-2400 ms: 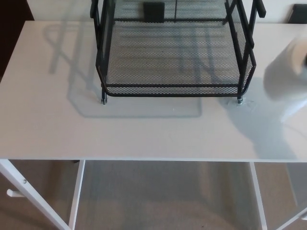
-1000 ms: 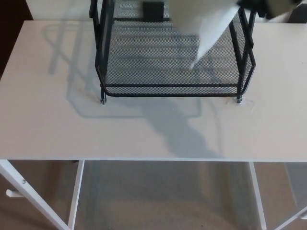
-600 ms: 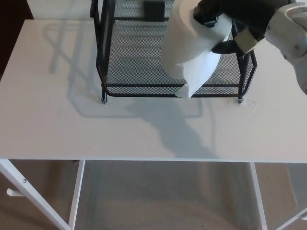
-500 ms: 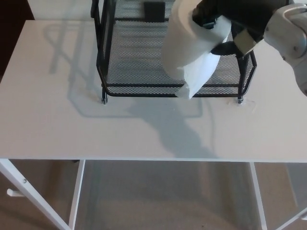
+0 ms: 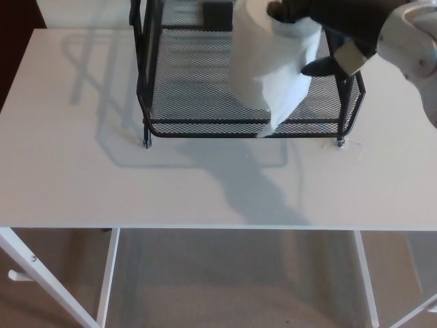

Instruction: The robot walks towards a desk on which a file tray is kept in the middle and a toilet paper roll is kept on its right. The robot uses its right hand to hook on finger in the gap of the roll and grabs it, lifts it and places it on the tray.

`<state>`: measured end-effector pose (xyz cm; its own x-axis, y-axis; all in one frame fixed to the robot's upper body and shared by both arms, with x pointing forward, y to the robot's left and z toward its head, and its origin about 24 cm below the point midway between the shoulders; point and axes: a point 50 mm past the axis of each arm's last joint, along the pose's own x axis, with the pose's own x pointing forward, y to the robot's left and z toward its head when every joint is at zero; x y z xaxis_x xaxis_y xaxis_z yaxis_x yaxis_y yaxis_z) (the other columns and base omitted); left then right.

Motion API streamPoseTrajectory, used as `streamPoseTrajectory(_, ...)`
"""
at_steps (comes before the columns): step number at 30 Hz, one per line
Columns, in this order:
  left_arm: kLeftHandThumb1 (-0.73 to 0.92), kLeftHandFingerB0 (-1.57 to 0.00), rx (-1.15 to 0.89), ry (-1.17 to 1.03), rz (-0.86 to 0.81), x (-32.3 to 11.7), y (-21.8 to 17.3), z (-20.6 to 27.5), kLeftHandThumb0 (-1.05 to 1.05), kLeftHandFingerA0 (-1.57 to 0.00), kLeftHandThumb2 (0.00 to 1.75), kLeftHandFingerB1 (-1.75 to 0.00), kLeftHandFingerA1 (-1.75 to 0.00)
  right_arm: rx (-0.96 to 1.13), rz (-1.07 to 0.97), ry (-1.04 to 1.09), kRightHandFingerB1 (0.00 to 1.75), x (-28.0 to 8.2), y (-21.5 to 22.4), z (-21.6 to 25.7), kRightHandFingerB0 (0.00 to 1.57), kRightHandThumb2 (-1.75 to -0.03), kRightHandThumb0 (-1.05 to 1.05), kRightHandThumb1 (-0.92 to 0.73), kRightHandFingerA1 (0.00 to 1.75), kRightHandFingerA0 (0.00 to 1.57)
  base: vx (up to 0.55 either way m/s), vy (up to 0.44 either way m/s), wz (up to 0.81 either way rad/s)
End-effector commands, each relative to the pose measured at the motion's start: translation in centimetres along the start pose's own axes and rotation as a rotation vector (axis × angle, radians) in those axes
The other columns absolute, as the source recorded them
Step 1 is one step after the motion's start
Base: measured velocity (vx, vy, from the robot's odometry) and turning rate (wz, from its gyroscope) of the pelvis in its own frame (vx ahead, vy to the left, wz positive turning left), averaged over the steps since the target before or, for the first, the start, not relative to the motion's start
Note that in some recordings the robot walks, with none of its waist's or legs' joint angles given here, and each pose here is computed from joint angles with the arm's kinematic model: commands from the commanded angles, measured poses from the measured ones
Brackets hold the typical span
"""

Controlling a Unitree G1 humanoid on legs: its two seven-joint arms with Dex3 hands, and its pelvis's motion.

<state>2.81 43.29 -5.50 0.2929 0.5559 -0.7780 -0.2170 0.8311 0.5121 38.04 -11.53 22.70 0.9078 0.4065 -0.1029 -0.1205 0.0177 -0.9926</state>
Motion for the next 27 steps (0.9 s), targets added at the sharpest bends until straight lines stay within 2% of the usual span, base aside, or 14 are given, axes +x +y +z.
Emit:
streamPoseTrajectory(1, 0.86, -0.24, 0.035, -0.021, 0.013, -0.2, 0.7, 0.2, -0.71, -0.63, 0.66, -0.55, -0.64, -0.038, 0.009, 0.012, 0.34, -0.2, -2.0, -0.2, 0.16, -0.59, -0.52, -0.61, 0.88, 0.81, 0.00, 0.000, 0.00)
streamPoseTrajectory(3, 0.86, -0.24, 0.032, -0.012, 0.019, -0.1, 0.7, 0.2, -0.71, -0.60, 0.66, -0.55, -0.64, -0.046, 0.020, 0.006, 0.33, -0.3, -2.9, -0.1, 0.14, -0.59, -0.53, -0.61, 0.83, 0.76, 0.00, 0.000, 0.00)
streamPoseTrajectory(6, 0.87, -0.26, 0.060, -0.028, 0.018, -0.3, 0.8, 0.2, -0.70, -0.66, 0.66, -0.53, -0.67, -0.068, 0.043, 0.017, 0.34, -0.4, -4.4, 0.3, 0.12, -0.57, -0.56, -0.60, 0.61, 0.68, 0.00, 0.000, 0.00)
streamPoseTrajectory(9, 0.87, -0.25, 0.049, -0.023, 0.018, -0.3, 0.8, 0.1, -0.71, -0.66, 0.66, -0.54, -0.66, -0.065, 0.030, -0.007, 0.37, -0.6, -4.9, 0.5, 0.17, -0.57, -0.54, -0.56, 0.67, 0.70, 0.00, 0.000, 0.00)
streamPoseTrajectory(15, 0.86, -0.26, 0.040, -0.019, 0.021, -0.2, 0.8, 0.1, -0.70, -0.65, 0.66, -0.57, -0.67, -0.068, 0.008, -0.040, 0.38, -1.4, -6.9, 0.8, 0.20, -0.57, -0.53, -0.56, 0.62, 0.70, 0.00, 0.000, 0.00)
streamPoseTrajectory(16, 0.87, -0.29, 0.055, -0.020, 0.023, -0.2, 0.8, 0.2, -0.71, -0.66, 0.66, -0.57, -0.66, -0.057, 0.003, -0.041, 0.47, -1.7, -7.8, 0.8, 0.15, -0.83, -0.58, -0.47, 0.70, 0.69, 0.00, 0.000, 0.00)
streamPoseTrajectory(17, 0.86, -0.27, 0.052, -0.020, 0.020, -0.2, 0.9, 0.2, -0.71, -0.60, 0.66, -0.56, -0.66, -0.050, 0.001, -0.041, 0.38, -2.0, -8.4, 0.7, 0.20, -0.58, -0.54, -0.58, 0.62, 0.72, 0.00, 0.000, 0.00)
streamPoseTrajectory(18, 0.86, -0.27, 0.037, -0.019, 0.013, -0.3, 0.9, 0.2, -0.71, -0.60, 0.66, -0.56, -0.66, -0.043, 0.002, -0.044, 0.38, -2.2, -8.8, 0.7, 0.20, -0.58, -0.54, -0.58, 0.62, 0.72, 0.00, 0.000, 0.00)
streamPoseTrajectory(19, 0.87, -0.27, 0.051, -0.009, 0.023, -0.2, 0.8, 0.2, -0.70, -0.66, 0.66, -0.55, -0.66, -0.012, -0.024, -0.038, 0.47, -3.1, -10.3, 0.4, 0.19, -0.83, -0.56, -0.48, 0.69, 0.70, 0.00, 0.000, 0.00)
streamPoseTrajectory(20, 0.88, -0.26, 0.050, -0.014, 0.016, -0.2, 0.8, 0.2, -0.69, -0.61, 0.66, -0.54, -0.63, -0.011, -0.029, -0.028, 0.46, -3.7, -11.2, 0.2, 0.19, -0.84, -0.61, -0.51, 0.66, 0.64, 0.00, 0.000, 0.00)
streamPoseTrajectory(21, 0.88, -0.26, 0.050, -0.014, 0.015, -0.2, 0.8, 0.2, -0.69, -0.61, 0.66, -0.54, -0.63, -0.010, -0.028, -0.027, 0.46, -3.8, -11.3, 0.2, 0.19, -0.84, -0.61, -0.51, 0.66, 0.64, 0.00, 0.000, 0.00)
streamPoseTrajectory(22, 0.87, -0.26, 0.048, -0.016, 0.017, -0.2, 0.8, 0.2, -0.70, -0.63, 0.66, -0.55, -0.65, 0.025, -0.044, -0.025, 0.32, -4.4, -12.2, -0.2, 0.24, -0.59, -0.55, -0.62, 0.58, 0.70, 0.00, 0.000, 0.00)
streamPoseTrajectory(26, 0.87, -0.27, 0.052, -0.022, 0.018, -0.2, 0.6, 0.2, -0.70, -0.62, 0.66, -0.54, -0.64, 0.163, -0.168, 0.016, 0.32, -8.9, -16.2, -2.6, 0.25, -0.59, -0.55, -0.64, 0.53, 0.67, 0.00, 0.000, 0.00)
streamPoseTrajectory(27, 0.87, -0.27, 0.054, -0.021, 0.024, -0.1, 0.6, 0.2, -0.71, -0.64, 0.66, -0.55, -0.65, 0.178, -0.261, 0.060, 0.33, -11.6, -17.4, -4.3, 0.23, -0.60, -0.58, -0.66, 0.55, 0.62, 0.00, 0.000, 0.00)
